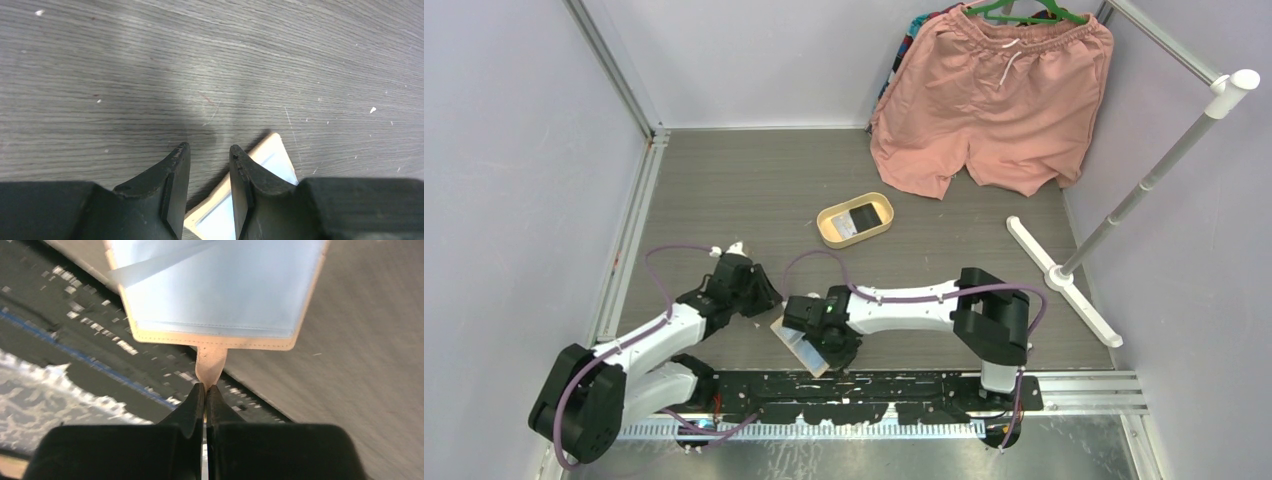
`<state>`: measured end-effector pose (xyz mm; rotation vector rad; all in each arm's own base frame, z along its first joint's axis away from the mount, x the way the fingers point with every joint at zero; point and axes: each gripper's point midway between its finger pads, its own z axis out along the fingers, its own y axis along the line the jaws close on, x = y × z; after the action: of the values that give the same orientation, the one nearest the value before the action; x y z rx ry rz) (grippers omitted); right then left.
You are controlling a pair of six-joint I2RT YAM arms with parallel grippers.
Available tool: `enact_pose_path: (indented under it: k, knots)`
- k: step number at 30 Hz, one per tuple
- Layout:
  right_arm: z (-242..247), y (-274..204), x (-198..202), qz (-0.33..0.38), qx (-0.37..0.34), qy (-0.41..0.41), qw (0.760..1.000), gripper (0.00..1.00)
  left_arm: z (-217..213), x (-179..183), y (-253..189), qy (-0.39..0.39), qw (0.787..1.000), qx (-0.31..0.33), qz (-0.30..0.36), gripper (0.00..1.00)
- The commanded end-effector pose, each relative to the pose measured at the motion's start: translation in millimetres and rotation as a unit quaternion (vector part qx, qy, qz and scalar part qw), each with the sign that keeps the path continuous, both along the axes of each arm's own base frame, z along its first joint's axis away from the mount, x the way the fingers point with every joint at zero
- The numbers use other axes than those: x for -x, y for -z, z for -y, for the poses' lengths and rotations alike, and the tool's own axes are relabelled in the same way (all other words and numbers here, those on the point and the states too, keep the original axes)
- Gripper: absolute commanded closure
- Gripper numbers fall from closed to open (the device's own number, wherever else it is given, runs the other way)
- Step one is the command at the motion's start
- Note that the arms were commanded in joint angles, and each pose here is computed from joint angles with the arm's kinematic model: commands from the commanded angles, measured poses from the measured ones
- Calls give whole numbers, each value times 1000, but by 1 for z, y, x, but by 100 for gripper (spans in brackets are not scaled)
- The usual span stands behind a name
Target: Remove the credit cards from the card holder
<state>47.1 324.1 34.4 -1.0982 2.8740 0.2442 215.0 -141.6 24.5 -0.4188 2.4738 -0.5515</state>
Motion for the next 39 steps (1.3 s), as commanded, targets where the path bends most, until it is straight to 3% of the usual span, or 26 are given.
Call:
enact_pose_path:
  k: [1, 9, 15, 26, 36, 39]
  knots:
    - [14, -20, -57, 62, 6, -20, 998, 99, 17, -10, -11, 30, 999, 31, 18, 64]
    - [22, -42, -139, 80, -13, -29, 996, 99, 42, -15, -16, 59, 995, 84, 12, 63]
    - [30, -45, -172, 69, -17, -27, 997, 99, 47, -16, -17, 51, 992, 112, 8, 63]
    - [33, -31, -186, 63, -18, -10, 998, 99, 56, -8, -4, 0, 977, 215, -12, 63]
    - [36, -31, -200, 87, -22, 19, 996, 99, 32, 32, 19, -26, 982, 166, -85, 59]
    - [33, -31, -202, 84, -35, 32, 995, 99, 28, 45, 22, -47, 977, 186, -89, 57]
